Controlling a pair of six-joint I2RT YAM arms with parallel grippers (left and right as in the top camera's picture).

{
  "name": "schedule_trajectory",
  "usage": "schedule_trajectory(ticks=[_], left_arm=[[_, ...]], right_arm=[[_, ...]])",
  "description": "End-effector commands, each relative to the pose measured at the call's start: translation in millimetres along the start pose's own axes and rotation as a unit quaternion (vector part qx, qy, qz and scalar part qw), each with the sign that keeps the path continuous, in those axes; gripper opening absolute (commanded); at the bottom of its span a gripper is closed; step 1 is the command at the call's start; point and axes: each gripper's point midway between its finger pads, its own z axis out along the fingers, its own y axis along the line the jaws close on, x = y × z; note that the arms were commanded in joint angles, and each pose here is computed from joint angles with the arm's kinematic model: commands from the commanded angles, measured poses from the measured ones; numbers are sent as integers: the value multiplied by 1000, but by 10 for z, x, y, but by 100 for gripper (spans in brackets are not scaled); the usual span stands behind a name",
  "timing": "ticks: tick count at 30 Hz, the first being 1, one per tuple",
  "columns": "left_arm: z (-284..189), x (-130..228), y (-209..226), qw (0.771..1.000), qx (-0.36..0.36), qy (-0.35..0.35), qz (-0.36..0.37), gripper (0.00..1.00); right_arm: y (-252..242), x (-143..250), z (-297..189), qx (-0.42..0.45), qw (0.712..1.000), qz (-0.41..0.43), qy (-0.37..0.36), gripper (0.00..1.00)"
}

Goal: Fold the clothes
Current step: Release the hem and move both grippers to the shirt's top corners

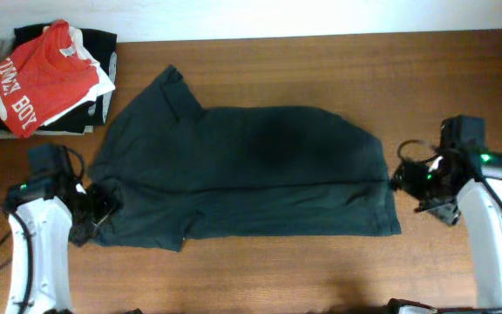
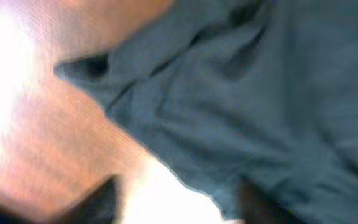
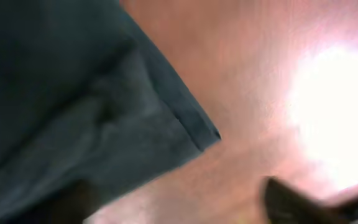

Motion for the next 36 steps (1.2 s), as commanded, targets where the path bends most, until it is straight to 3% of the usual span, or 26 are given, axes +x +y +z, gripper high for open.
schedule_trajectory(ticks=[1,3,6,11,14,17,22,33,34,35,36], left_arm=[[-157,-213,-193,998,44,-36,9,98],[-454,-441,-419,992,89,-77,45,99],[-1082,-791,-1199,944,211,-190,170,99],[-1307,-1036,-2240,869,290,-299,266,99],[-834,-1291,-2699,874,279,-265,296,99],[-360,-1654,-3084,886,255,-221,316,99],[562,-1746,-3415,912,193,-151,329,99],[1411,-1595,-3288,931,152,-95,318,91],[1410,-1597,-3290,931,152,-96,318,89],[1405,-1608,-3300,930,153,-99,318,70],[1405,-1610,-3299,930,153,-99,318,64]], right_arm=[[189,-351,-291,-39,997,-23,-65,99],[454,-583,-572,-102,988,-33,-109,99],[1020,-1019,-972,-229,943,-118,-209,99],[1256,-1076,-257,-210,950,-179,-143,99],[1337,-989,159,-199,957,-189,-90,99],[1345,-943,224,-195,959,-191,-77,99],[1263,-905,261,-175,964,-187,-67,99],[1199,-869,289,-160,968,-184,-58,99],[1198,-871,289,-160,968,-184,-58,99],[1189,-896,298,-155,969,-183,-63,99],[1167,-923,314,-146,970,-183,-67,99]])
